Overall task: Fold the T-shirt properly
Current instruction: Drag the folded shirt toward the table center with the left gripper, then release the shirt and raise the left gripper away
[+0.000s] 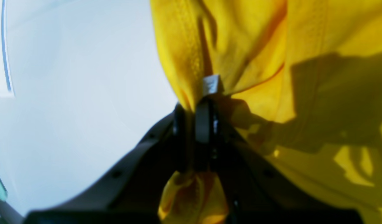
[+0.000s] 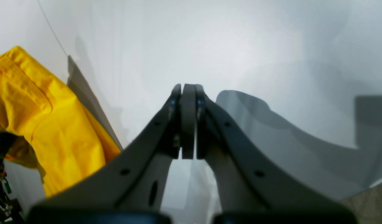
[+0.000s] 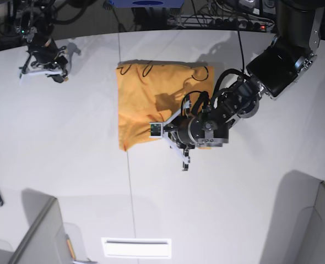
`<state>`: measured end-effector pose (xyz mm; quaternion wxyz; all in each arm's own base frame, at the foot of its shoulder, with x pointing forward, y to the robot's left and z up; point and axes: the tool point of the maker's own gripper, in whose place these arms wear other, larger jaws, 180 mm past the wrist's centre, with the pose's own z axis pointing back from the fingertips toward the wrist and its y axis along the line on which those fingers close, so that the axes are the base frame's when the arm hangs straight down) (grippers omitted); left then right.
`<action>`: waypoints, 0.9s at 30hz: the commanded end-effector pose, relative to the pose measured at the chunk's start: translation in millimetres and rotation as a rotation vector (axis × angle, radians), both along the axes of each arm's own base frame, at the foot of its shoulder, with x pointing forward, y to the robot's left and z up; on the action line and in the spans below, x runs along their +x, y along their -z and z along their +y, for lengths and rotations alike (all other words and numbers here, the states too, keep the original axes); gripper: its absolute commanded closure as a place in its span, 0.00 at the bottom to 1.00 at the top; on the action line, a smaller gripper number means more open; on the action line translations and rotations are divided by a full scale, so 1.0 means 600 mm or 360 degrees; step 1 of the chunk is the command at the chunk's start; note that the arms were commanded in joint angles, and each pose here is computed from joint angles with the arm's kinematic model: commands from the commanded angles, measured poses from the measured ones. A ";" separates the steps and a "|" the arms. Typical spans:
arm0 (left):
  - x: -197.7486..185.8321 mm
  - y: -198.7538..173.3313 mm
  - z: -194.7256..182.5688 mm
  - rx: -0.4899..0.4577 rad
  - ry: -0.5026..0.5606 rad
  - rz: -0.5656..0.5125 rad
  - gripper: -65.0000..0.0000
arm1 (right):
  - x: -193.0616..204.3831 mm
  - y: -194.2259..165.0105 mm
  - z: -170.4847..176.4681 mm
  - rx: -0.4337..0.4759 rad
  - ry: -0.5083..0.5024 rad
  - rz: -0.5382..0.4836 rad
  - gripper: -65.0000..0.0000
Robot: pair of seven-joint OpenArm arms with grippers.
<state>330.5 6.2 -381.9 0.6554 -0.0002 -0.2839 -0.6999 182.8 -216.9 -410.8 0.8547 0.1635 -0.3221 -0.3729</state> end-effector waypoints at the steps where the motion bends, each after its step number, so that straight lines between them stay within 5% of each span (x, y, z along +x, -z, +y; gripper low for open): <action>1: 0.015 -0.020 -0.003 -0.0026 0.0002 -0.0056 1.00 | 0.009 -0.015 -0.004 -0.0020 -0.0013 -0.0055 1.00; 21: 0.029 -0.035 -0.001 -0.0030 -0.0007 -0.0094 1.00 | 0.006 -0.013 -0.003 -0.0018 -0.0012 -0.0047 1.00; 27: 0.047 -0.055 -0.004 -0.0038 -0.0003 -0.0144 0.32 | 0.006 -0.013 -0.003 -0.0017 -0.0014 -0.0047 1.00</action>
